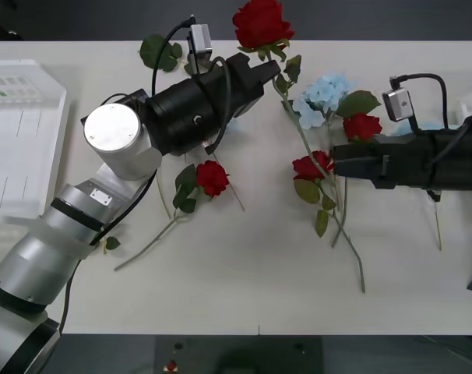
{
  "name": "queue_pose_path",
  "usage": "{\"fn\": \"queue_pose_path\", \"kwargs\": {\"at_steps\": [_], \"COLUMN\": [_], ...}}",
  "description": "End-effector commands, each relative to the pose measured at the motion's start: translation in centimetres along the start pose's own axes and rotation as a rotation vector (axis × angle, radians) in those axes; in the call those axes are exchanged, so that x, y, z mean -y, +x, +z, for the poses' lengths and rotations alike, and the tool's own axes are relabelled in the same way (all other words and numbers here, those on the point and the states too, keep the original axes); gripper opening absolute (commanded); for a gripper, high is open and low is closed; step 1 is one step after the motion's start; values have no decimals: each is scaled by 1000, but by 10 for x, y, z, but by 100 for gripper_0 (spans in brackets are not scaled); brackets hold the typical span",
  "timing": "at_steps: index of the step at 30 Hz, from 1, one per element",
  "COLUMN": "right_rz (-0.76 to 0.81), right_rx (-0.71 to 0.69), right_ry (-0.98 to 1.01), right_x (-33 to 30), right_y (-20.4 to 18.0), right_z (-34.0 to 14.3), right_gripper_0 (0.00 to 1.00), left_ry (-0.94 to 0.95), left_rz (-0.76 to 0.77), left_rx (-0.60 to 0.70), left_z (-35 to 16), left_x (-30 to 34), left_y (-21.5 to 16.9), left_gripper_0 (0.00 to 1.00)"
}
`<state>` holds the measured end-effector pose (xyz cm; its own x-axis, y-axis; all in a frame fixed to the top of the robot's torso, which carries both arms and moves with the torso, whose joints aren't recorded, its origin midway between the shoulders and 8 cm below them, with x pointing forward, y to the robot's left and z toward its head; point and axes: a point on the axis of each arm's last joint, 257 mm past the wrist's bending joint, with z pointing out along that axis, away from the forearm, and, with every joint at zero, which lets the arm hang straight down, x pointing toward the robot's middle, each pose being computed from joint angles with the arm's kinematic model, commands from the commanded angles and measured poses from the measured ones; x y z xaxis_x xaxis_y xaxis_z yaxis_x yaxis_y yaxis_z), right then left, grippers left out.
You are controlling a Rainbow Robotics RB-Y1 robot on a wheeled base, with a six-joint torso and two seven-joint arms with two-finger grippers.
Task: Put the red flowers into the right box and the blue flowers into the left box
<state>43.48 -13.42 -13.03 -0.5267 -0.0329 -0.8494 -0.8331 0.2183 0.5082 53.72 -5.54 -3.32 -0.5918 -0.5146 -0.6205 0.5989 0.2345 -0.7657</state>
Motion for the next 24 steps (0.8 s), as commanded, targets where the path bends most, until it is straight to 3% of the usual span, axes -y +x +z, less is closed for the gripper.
{"fn": "queue_pose_path", "kwargs": {"at_steps": [1, 10, 18, 24], "right_rz": [-46, -85, -146, -154], "right_rx": [92, 198, 173, 181], "right_ry": [-21, 10, 36, 33], "right_x": [-5, 3, 7, 6], "right_y": [-30, -61, -62, -64], "right_z": [27, 53, 70, 83], "right_gripper_0": [100, 100, 100, 53], "left_ry": [16, 16, 16, 16], "left_rz": [58, 56, 54, 56], "left_rx": [11, 10, 12, 13], "left_z": [-1, -1, -2, -2], "left_x": [12, 12, 12, 11], "left_y": [-17, -17, -18, -19], "left_gripper_0": [0, 0, 0, 0]}}
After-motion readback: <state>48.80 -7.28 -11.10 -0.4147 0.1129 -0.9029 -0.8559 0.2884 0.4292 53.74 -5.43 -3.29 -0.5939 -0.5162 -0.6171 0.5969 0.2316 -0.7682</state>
